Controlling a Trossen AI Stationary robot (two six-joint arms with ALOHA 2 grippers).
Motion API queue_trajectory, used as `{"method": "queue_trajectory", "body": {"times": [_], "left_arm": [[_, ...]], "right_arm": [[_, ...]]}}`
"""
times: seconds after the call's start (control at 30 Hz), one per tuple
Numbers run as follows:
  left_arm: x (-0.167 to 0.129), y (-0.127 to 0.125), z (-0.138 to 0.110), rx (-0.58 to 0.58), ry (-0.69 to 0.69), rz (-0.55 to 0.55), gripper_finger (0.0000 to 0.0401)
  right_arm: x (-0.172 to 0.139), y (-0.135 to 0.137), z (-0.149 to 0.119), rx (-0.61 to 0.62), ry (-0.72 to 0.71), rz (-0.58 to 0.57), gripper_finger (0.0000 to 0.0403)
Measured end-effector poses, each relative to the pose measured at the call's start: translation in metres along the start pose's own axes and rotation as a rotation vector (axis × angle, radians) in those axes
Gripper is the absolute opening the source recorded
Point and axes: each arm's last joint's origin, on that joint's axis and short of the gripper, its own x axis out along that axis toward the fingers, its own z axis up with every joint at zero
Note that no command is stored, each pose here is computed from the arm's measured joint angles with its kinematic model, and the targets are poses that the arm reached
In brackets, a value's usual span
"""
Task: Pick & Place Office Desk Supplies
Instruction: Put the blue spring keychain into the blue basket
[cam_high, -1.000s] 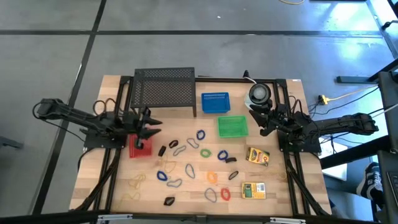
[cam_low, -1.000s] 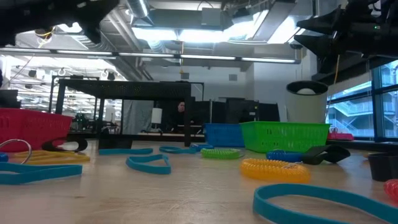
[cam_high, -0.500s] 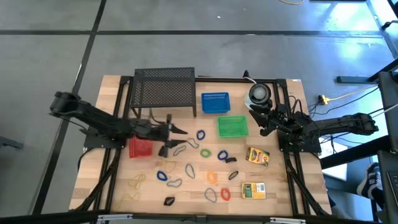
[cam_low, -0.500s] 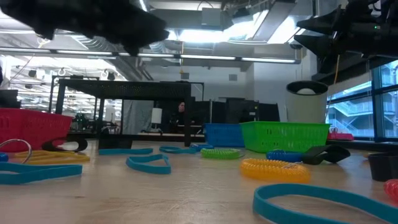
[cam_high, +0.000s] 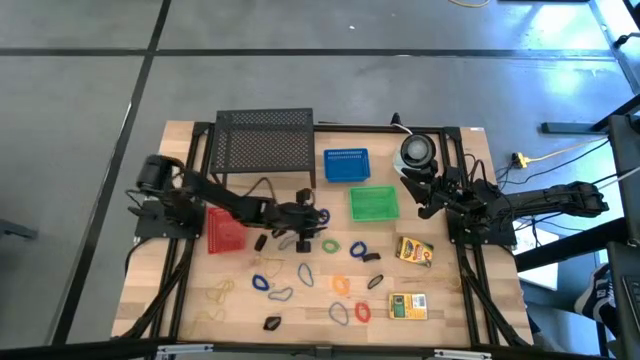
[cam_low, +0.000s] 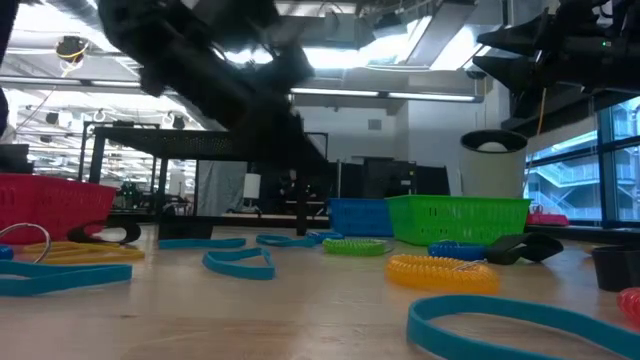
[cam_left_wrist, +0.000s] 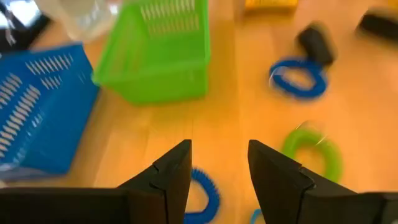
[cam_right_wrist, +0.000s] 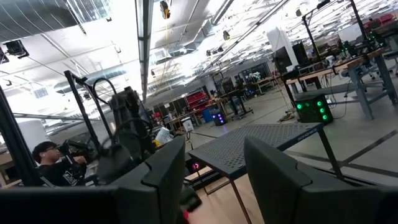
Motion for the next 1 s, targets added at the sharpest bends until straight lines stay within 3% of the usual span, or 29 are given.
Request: {"method": "queue_trajectory", "body": {"times": [0.3, 0.73, 0.87, 1.0], "left_arm": [[0.031, 0.001, -0.016, 0.011, 0.138, 0.013, 0.0152], [0.033, 0.014, -0.026, -0.181, 0.244, -0.045, 0.0151], [0.034, 0.016, -0.027, -0.187, 0.25, -0.045, 0.0128], [0.034, 0.017, -0.028, -0.168, 0.253, -0.047, 0.0079]], "right_arm": [[0.0, 0.0, 0.0, 0.0, 0.0, 0.0, 0.0166], [0.0, 0.0, 0.0, -0.001, 0.001, 0.0, 0.0166], [0.0, 0.0, 0.0, -0.001, 0.001, 0.0, 0.0166], [0.0, 0.0, 0.0, -0.001, 0.001, 0.0, 0.0166]]}}
